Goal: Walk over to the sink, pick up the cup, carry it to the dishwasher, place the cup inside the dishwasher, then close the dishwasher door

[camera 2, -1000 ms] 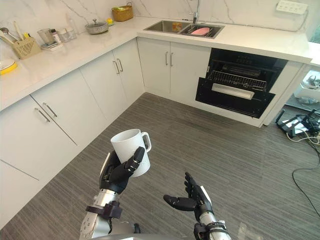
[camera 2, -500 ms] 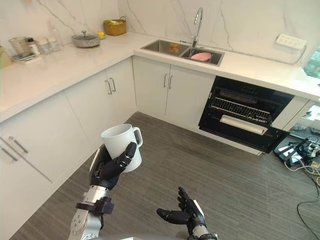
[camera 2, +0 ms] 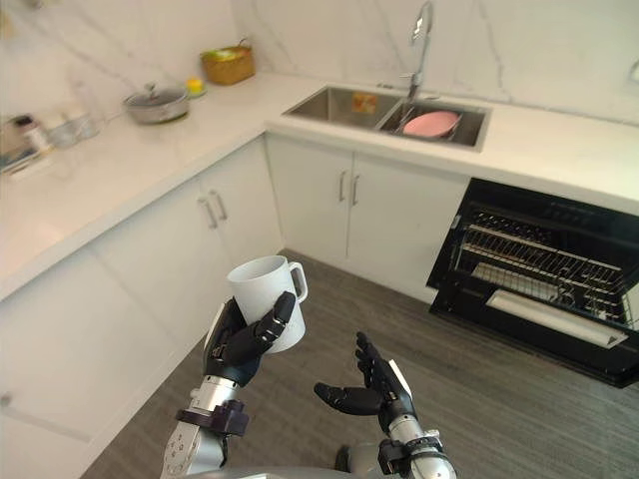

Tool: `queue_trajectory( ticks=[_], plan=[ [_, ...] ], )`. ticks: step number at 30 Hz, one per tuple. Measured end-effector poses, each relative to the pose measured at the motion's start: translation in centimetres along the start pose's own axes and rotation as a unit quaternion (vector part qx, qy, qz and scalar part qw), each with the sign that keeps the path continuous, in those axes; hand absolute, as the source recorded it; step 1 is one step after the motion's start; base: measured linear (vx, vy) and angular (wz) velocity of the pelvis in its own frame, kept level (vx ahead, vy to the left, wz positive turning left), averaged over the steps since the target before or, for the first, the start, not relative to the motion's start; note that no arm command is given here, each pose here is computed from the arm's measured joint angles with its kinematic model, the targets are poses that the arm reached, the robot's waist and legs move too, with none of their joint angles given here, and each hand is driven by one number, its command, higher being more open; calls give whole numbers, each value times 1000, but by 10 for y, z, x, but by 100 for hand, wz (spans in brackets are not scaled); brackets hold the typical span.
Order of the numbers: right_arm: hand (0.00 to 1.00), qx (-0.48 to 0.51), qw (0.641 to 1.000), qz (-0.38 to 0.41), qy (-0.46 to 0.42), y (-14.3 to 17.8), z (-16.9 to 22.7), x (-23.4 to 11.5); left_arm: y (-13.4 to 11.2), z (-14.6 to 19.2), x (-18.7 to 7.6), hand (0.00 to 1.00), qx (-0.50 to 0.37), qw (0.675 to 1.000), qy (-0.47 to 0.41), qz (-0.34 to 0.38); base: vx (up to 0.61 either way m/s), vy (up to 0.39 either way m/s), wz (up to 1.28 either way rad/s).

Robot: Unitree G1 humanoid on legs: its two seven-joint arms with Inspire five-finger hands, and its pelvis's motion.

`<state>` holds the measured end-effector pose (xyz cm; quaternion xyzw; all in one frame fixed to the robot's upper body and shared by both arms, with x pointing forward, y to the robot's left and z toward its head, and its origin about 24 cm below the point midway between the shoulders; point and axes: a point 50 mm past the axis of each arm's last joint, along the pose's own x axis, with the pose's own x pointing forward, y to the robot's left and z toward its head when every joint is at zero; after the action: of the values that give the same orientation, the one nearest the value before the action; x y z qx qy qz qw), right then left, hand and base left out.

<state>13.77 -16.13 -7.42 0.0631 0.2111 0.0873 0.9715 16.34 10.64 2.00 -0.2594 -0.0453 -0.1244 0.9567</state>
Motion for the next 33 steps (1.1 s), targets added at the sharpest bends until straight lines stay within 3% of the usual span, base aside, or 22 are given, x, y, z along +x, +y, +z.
queue_trajectory(
  ticks=[8,16,25,33],
  plan=[
    [100,-10,999,-21,29,-8,-7,11,-4,6,6,0,-1,1000,-17,-12,556,170,-82],
    [100,7,999,-1,44,7,-18,10,12,24,11,0,30,999,-43,13,485,215,-63],
    [100,8,1000,17,13,13,-6,16,13,33,12,0,46,997,-55,2,295,-10,-37],
    [100,-31,999,16,-17,-2,14,17,1,3,12,0,16,1000,-3,6,241,-145,-54]
  ],
)
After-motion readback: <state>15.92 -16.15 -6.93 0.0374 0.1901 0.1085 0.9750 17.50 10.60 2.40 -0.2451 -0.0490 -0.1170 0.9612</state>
